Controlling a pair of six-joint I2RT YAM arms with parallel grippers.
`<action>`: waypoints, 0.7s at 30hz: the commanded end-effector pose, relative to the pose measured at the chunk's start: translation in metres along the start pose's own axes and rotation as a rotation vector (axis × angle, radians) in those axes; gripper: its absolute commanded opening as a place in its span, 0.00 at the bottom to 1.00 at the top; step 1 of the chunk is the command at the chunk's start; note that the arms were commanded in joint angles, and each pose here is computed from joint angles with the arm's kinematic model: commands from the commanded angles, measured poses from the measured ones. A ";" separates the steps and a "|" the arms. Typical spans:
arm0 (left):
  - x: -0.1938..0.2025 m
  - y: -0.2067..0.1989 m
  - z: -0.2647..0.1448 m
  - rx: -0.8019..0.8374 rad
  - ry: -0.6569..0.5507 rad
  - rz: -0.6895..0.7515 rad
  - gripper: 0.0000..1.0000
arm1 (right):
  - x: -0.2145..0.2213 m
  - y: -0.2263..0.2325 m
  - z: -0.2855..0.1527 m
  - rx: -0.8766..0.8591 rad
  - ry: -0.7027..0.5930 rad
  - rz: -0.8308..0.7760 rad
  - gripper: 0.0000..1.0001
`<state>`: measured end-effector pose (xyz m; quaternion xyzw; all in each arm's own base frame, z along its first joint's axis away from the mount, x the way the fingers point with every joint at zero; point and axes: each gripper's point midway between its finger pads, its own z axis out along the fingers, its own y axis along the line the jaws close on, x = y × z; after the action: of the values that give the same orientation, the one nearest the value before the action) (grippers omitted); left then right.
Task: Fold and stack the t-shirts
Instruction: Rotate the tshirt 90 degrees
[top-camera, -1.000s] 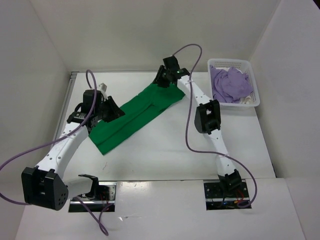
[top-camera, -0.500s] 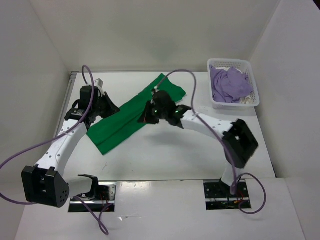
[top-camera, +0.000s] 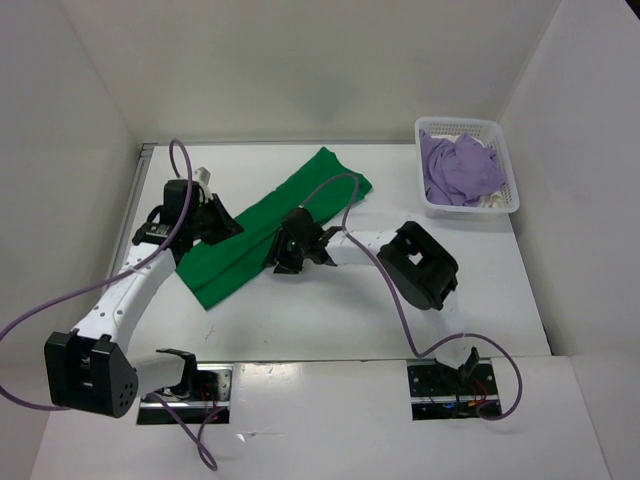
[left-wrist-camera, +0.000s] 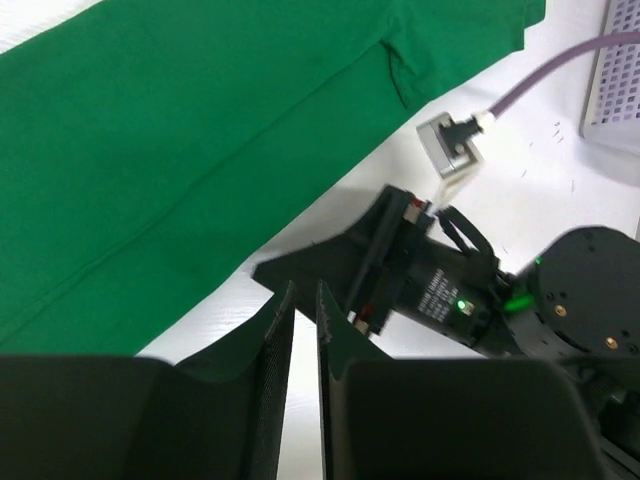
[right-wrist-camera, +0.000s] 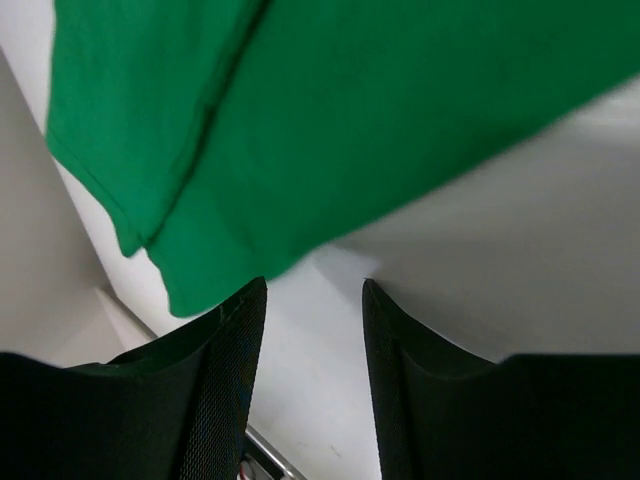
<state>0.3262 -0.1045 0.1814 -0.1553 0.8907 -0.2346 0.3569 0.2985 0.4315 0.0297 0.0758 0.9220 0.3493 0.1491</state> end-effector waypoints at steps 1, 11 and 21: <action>-0.003 -0.006 -0.008 0.038 -0.024 0.034 0.21 | -0.014 0.022 0.021 -0.032 -0.073 0.073 0.49; 0.002 0.001 0.006 0.021 0.023 0.061 0.24 | -0.011 -0.016 0.017 0.093 -0.061 0.074 0.00; 0.045 -0.019 0.032 0.066 0.160 0.121 0.32 | -0.018 -0.153 -0.124 0.279 -0.077 0.147 0.00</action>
<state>0.3232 -0.1291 0.1445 -0.1071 0.9179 -0.2307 0.3044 0.2822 0.3118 0.0207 0.1515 0.9378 0.2760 0.1464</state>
